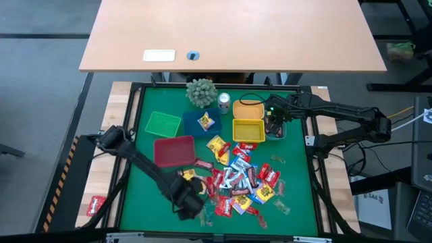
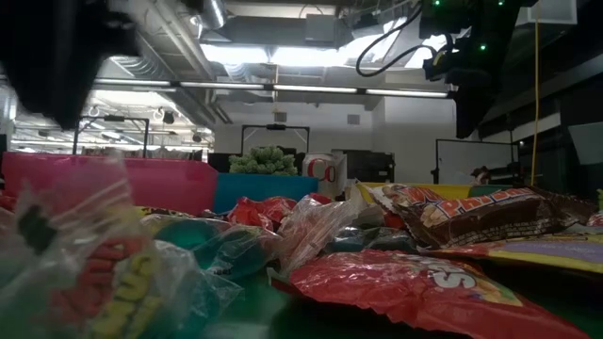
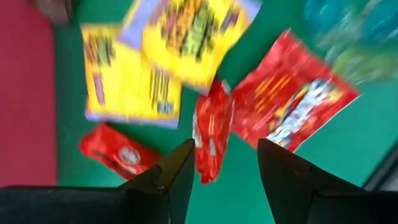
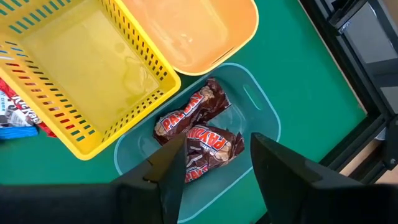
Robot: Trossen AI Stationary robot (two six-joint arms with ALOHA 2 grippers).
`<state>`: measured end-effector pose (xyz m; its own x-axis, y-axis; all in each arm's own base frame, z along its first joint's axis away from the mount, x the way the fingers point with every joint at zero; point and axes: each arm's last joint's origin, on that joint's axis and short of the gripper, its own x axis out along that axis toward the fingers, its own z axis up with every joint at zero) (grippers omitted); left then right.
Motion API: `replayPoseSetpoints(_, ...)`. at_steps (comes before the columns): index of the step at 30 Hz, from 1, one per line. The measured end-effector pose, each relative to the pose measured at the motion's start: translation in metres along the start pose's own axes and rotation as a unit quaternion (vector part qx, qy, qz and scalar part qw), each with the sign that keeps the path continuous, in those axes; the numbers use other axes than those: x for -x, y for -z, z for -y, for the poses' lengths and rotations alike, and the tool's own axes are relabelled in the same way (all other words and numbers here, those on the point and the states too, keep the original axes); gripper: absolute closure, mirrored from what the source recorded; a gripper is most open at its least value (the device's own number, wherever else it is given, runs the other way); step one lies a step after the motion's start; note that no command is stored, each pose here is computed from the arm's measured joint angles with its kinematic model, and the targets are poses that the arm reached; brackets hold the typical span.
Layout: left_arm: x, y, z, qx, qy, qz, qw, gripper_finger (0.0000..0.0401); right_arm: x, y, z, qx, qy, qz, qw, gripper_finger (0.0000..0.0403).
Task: Sort candy
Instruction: Put the red chocolate bar into the green bin
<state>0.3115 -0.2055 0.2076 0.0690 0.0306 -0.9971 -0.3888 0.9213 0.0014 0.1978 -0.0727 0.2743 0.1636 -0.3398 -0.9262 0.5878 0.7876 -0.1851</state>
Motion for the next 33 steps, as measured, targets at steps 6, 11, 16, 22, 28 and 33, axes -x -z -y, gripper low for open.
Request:
replayPoseSetpoints(6,-0.022,0.021,-0.003,0.015,-0.034,-0.021,0.999,0.0241,0.000,0.000,0.000,0.000,0.000,0.000,1.000,0.0226)
replayPoseSetpoints(11,-0.036,0.029,-0.008,0.009,-0.044,-0.030,0.999,0.0241,0.000,0.000,0.000,0.000,0.000,0.000,1.000,0.0226)
replayPoseSetpoints(16,-0.048,0.031,-0.008,-0.001,-0.022,-0.034,0.999,0.0241,0.000,0.000,0.000,0.000,0.000,0.000,1.000,0.0226)
replayPoseSetpoints(22,-0.058,0.032,-0.009,0.000,-0.004,-0.033,0.999,0.0241,0.000,0.000,0.000,0.000,0.000,0.000,1.000,0.0226)
replayPoseSetpoints(28,-0.064,0.035,-0.012,0.000,0.003,-0.030,1.000,0.0241,0.000,0.000,0.000,0.000,0.000,0.000,1.000,0.0226)
replayPoseSetpoints(33,-0.064,0.035,-0.012,0.000,-0.001,-0.024,1.000,0.0244,0.000,0.000,0.000,0.000,0.000,0.000,1.000,0.0226)
